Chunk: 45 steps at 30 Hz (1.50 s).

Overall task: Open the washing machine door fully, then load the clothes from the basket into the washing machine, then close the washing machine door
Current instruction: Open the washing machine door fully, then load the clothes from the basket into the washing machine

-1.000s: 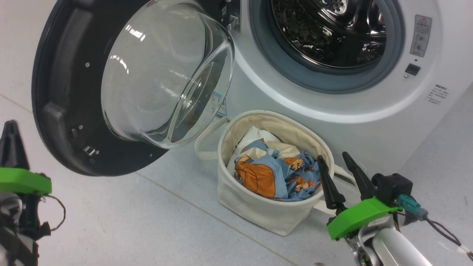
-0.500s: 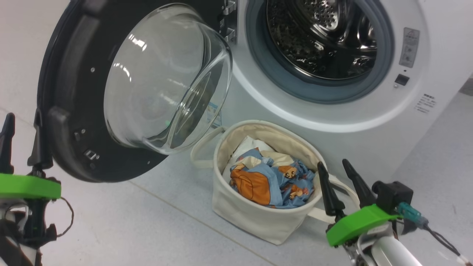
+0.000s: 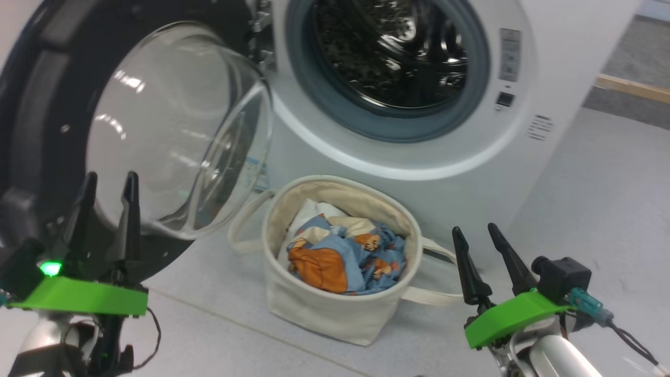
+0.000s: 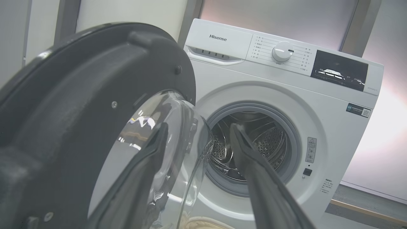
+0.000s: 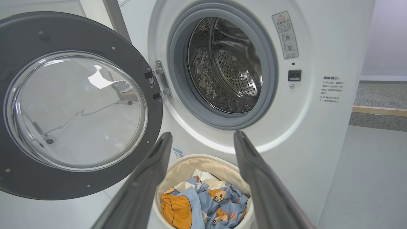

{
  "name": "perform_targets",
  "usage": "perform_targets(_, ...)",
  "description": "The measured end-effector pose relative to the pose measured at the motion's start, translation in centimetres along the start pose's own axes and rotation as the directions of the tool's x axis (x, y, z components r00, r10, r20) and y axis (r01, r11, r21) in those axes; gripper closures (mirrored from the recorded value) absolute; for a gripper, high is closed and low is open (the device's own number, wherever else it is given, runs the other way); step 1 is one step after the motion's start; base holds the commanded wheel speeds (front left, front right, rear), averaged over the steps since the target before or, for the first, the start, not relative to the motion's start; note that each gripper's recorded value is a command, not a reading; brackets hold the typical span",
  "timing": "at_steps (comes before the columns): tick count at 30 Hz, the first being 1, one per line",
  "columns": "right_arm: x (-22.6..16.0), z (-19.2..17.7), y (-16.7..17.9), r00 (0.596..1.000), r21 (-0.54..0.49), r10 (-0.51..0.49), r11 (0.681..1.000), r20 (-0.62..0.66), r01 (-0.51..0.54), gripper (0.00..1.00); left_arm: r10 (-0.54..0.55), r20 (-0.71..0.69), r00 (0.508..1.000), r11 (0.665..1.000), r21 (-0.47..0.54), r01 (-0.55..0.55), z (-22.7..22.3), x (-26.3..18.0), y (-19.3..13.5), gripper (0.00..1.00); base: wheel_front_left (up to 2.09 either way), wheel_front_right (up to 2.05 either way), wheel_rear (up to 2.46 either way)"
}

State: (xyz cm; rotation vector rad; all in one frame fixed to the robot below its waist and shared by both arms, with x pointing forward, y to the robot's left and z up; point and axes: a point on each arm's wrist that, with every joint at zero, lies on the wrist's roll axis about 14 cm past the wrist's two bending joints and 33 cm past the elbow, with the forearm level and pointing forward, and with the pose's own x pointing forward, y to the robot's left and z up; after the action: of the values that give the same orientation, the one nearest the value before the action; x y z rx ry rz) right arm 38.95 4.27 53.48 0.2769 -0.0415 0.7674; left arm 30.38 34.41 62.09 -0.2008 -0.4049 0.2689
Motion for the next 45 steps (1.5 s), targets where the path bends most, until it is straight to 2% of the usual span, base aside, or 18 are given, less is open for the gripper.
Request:
perform_targets(10,-3.4,3.1,-4.2,0.988,-0.060,-0.131,0.989,0.081,0.136,0.00,-0.103,-0.118,0.988,0.991,-0.097,0.092,-5.2,1.3,-4.4,0.00,0.00,0.00,0.00)
perform_targets(18,-7.1,5.0,-7.5,0.960,-0.096,-0.249,0.960,0.130,0.262,0.00,-0.191,-0.209,0.959,0.969,-0.194,0.151,-9.6,2.0,-8.2,0.00,0.00,0.00,0.00)
perform_targets(25,-9.8,5.9,-9.8,0.931,-0.110,-0.330,0.931,0.154,0.349,0.00,-0.251,-0.250,0.935,0.955,-0.221,0.197,-12.1,2.7,-10.9,0.00,0.00,0.00,0.00)
perform_targets(29,-10.7,6.7,-10.9,0.914,-0.123,-0.365,0.913,0.175,0.388,0.00,-0.257,-0.265,0.930,0.954,-0.224,0.200,-12.8,3.0,-11.3,0.00,0.00,0.00,0.00)
perform_targets(34,-11.0,6.9,-11.3,0.909,-0.127,-0.376,0.907,0.180,0.401,0.00,-0.255,-0.277,0.927,0.956,-0.214,0.199,-13.3,2.9,-11.2,0.00,0.00,0.00,0.00)
perform_targets(45,-10.9,6.4,-12.0,0.906,-0.152,-0.392,0.897,0.161,0.415,0.00,-0.174,-0.274,0.946,0.973,-0.197,0.122,-12.9,2.4,-8.7,0.00,0.00,0.00,0.00)
